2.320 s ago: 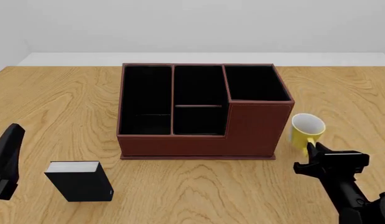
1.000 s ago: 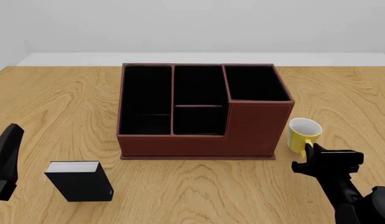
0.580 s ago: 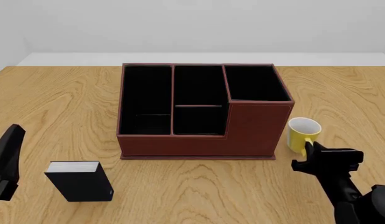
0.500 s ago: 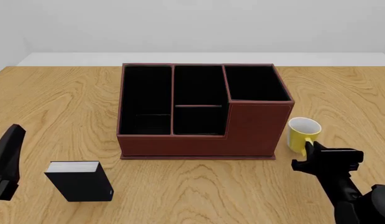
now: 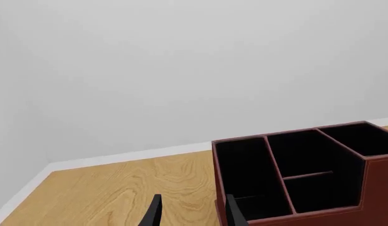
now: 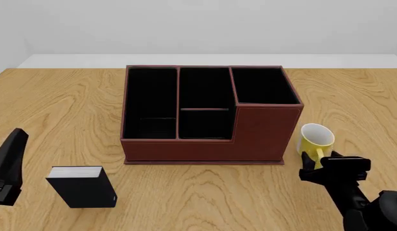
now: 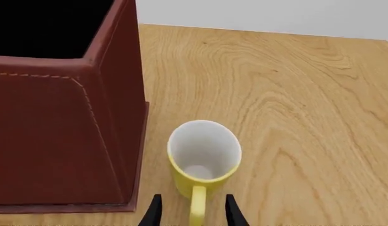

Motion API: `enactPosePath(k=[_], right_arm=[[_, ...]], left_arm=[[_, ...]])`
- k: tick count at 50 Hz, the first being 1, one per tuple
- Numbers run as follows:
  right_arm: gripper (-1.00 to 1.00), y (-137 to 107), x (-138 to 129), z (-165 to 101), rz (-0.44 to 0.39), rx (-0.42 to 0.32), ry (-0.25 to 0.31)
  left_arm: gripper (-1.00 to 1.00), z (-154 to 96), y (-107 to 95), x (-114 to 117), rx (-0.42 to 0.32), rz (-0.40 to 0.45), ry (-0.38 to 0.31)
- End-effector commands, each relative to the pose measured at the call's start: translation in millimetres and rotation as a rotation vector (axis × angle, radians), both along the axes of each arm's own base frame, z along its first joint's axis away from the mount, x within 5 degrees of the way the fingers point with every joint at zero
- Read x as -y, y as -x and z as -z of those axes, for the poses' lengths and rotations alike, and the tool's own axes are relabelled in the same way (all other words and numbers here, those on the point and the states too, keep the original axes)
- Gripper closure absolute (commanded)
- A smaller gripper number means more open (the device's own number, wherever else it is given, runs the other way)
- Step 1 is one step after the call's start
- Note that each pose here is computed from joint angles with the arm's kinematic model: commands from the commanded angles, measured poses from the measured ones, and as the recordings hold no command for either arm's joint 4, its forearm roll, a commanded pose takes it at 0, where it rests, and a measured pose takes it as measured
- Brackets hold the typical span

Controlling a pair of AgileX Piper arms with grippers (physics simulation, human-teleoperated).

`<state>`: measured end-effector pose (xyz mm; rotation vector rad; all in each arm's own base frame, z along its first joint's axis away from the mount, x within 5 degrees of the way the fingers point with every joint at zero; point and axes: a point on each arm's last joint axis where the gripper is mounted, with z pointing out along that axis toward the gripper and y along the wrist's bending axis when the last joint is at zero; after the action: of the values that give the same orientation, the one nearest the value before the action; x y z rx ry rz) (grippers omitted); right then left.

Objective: Pick up the yellow and white mug and place it to the right of the caddy.

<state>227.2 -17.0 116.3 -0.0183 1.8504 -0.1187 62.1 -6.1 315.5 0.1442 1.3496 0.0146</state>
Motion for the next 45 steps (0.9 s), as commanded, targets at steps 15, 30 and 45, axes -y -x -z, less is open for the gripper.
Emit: enactPosePath(k=[15,30,45], right_arm=[[-1.00,9,1,-1,0.001,-0.012,0.022],[-1.00,38,-2,-15,-0.007,0.017,0.045],[-1.00,58,-4,-26,-0.017,0.057,0.076]], left_arm=[[-1.00,2,-1,0,-0.003,-0.004,0.007],[-1.00,2,1,0,0.000,0.001,0.021],[-1.00,0,12,-1,0.009,0.006,0.037]])
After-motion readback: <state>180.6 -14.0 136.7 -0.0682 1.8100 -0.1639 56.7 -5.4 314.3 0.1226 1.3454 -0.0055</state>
